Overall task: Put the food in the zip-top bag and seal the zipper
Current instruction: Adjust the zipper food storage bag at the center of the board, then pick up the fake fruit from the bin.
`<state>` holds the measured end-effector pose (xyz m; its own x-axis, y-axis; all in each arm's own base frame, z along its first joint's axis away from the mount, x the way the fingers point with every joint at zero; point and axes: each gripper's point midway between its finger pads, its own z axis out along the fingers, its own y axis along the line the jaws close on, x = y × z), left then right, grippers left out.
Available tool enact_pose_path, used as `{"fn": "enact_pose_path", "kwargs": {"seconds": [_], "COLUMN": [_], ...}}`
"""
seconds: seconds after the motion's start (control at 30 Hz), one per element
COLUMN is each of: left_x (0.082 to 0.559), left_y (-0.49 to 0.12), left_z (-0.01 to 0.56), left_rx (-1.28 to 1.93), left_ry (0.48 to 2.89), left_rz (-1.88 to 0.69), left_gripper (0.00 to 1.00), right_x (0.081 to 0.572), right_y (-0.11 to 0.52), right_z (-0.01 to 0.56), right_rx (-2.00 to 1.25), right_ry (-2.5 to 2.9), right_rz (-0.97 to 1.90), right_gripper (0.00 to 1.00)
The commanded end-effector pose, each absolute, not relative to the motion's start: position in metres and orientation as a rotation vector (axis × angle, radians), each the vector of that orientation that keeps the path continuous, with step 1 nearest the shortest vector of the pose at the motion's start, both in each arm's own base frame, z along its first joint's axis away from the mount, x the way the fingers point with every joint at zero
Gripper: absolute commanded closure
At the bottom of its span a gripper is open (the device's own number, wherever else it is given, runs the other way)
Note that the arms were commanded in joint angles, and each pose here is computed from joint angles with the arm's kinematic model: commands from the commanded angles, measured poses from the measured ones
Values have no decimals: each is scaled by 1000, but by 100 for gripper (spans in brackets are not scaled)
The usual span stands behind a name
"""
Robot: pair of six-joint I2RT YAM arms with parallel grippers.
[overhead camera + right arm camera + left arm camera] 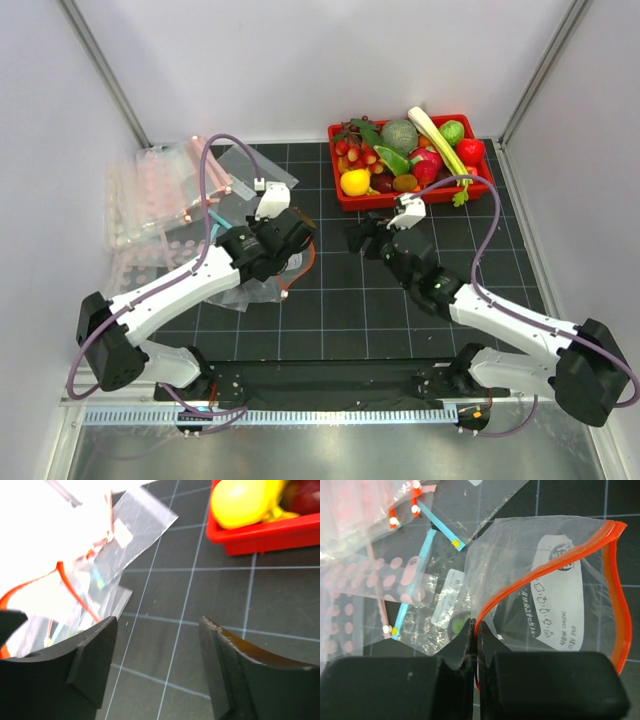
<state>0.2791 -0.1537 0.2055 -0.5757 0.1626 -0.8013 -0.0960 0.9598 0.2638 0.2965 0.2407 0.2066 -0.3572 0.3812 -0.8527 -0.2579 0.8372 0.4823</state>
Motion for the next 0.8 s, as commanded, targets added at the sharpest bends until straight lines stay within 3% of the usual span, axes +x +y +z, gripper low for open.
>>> {"fn": "enact_pose_path", "kwargs": {"seconds": [0.0,0.07,0.2,0.77], "left_x": [291,291,291,287], "left_y": [-173,-175,-177,-180], "left_z": [214,214,213,211], "left_rx": [4,2,13,33], "left_ry": [2127,2126,2128,2150], "left_rz": [168,152,138,116], "left_gripper": [95,95,96,98], "right_x": [310,323,354,468], "right_y": [224,207,171,117], "right_z": [224,221,212,195], "right_rx": [171,226,369,417], "right_ry": [1743,1764,1811,1898], "right_rz": [664,605,475,-116], "right_gripper": [26,23,6,1]}}
